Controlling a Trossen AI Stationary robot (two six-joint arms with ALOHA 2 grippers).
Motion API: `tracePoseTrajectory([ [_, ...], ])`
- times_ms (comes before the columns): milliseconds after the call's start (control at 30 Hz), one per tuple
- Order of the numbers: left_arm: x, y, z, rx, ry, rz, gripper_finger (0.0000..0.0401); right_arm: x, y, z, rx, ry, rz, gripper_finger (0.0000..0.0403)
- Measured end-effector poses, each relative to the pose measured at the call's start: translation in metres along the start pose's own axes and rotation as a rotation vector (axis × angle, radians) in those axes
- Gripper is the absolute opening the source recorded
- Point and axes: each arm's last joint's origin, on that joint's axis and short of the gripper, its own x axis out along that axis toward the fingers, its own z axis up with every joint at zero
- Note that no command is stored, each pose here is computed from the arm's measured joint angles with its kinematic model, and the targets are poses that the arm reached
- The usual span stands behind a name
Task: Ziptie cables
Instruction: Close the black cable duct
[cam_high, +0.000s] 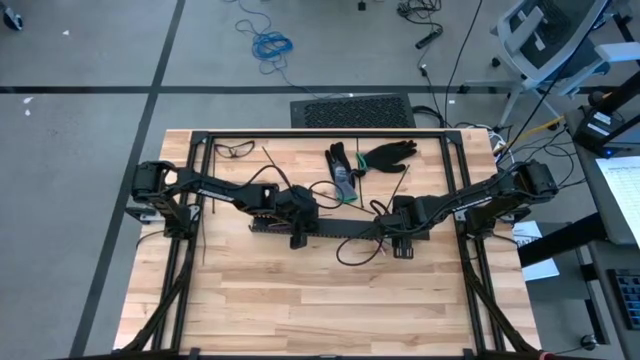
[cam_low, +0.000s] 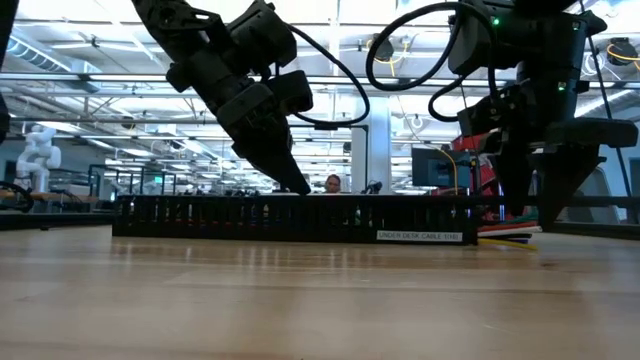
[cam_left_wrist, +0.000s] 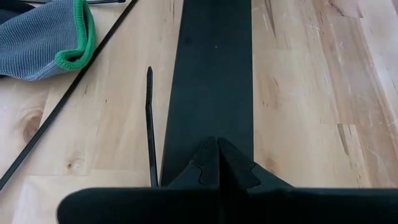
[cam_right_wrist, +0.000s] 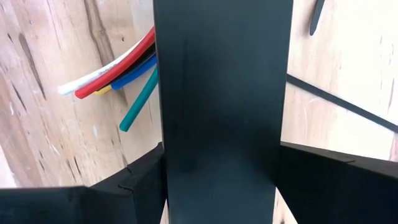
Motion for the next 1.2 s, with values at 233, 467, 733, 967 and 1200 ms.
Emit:
tracePoseTrajectory([
  [233, 0.0001, 0.0002, -0.0001, 0.000, 0.001, 0.005, 0.0000, -0.0002, -0.0004, 0.0001, -0.031, -0.002, -0.008, 0.0249],
  [467, 0.0003, 0.0005, 0.0004, -0.001, -0.005, 0.007, 0.0000, -0.0004, -0.0003, 0.0004, -0.046, -0.006, -0.006, 0.0249],
  [733, 0.0005, 0.0007, 0.0008, 0.000, -0.013, 0.010, 0.0000, -0.0003, 0.0004, 0.0014, 0.033, 0.012, 0.121, 0.0259],
  [967, 0.0006, 0.0009, 0.0011, -0.001, -0.016, 0.011, 0.0000, -0.0004, -0.0014, 0.0027, 0.020, 0.000, 0.108, 0.0312],
  [1200, 0.0006, 0.0009, 0.0012, -0.004, -0.016, 0.011, 0.0000, -0.0005, -0.0009, 0.0014, -0.058, 0.001, 0.069, 0.0350],
])
